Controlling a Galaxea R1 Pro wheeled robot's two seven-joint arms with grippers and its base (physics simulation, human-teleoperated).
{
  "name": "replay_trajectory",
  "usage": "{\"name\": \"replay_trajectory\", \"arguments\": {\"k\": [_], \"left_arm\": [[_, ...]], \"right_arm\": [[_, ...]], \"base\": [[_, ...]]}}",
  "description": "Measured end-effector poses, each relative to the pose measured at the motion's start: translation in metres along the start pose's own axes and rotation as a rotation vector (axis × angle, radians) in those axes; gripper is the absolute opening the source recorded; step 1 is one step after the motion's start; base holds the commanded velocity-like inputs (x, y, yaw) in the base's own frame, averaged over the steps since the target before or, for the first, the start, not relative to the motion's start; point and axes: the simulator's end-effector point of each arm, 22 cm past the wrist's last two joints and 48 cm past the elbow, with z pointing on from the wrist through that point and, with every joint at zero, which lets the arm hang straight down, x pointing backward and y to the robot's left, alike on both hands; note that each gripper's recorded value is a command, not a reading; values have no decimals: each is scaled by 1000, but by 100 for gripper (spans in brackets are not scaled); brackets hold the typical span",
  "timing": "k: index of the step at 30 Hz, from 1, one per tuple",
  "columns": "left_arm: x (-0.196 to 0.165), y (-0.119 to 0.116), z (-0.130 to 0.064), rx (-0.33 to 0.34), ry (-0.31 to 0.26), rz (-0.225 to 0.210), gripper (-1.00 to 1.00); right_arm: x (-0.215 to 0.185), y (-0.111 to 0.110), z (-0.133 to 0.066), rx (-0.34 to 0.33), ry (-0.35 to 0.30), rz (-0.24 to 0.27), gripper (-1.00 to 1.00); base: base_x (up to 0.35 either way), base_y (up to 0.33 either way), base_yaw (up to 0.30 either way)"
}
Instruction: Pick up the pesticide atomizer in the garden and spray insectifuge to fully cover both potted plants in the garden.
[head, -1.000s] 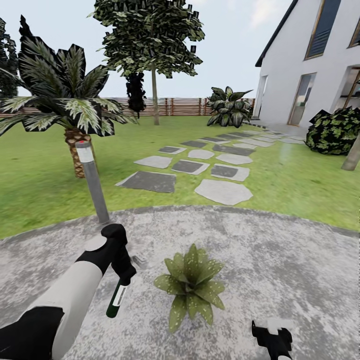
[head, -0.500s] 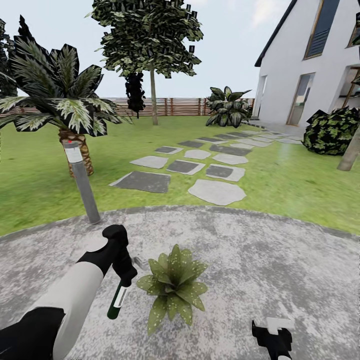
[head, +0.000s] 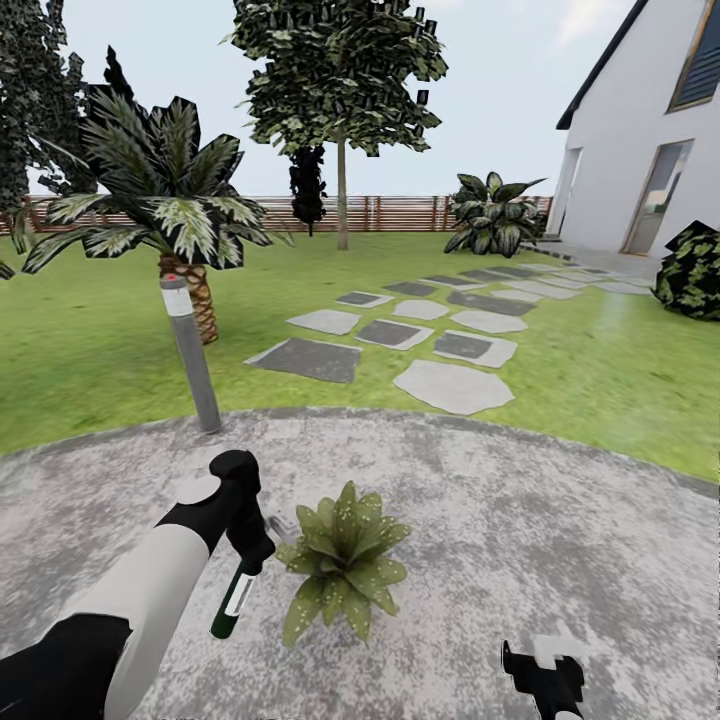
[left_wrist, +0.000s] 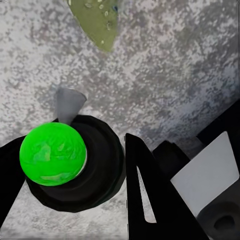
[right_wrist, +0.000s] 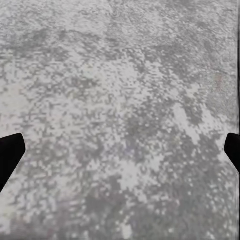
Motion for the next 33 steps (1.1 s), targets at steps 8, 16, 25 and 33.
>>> {"name": "replay_trajectory", "arguments": {"k": [8, 16, 25, 33], "left_arm": [[0, 1, -1, -6, 1, 2, -100], [0, 2, -1, -9, 2, 2, -100], [8, 6, 1, -8, 14, -8, -100], [11, 17, -5, -44, 23, -14, -100]], "right_arm": [[0, 0, 0, 1, 0, 0, 100], [0, 0, 0, 1, 0, 0, 100], [0, 0, 0, 1, 0, 0, 100], [0, 1, 0, -1, 1, 1, 100]], "base": [[-5, -274, 31], [-172, -244, 261], [-127, -106, 184], [7, -1, 185]]}}
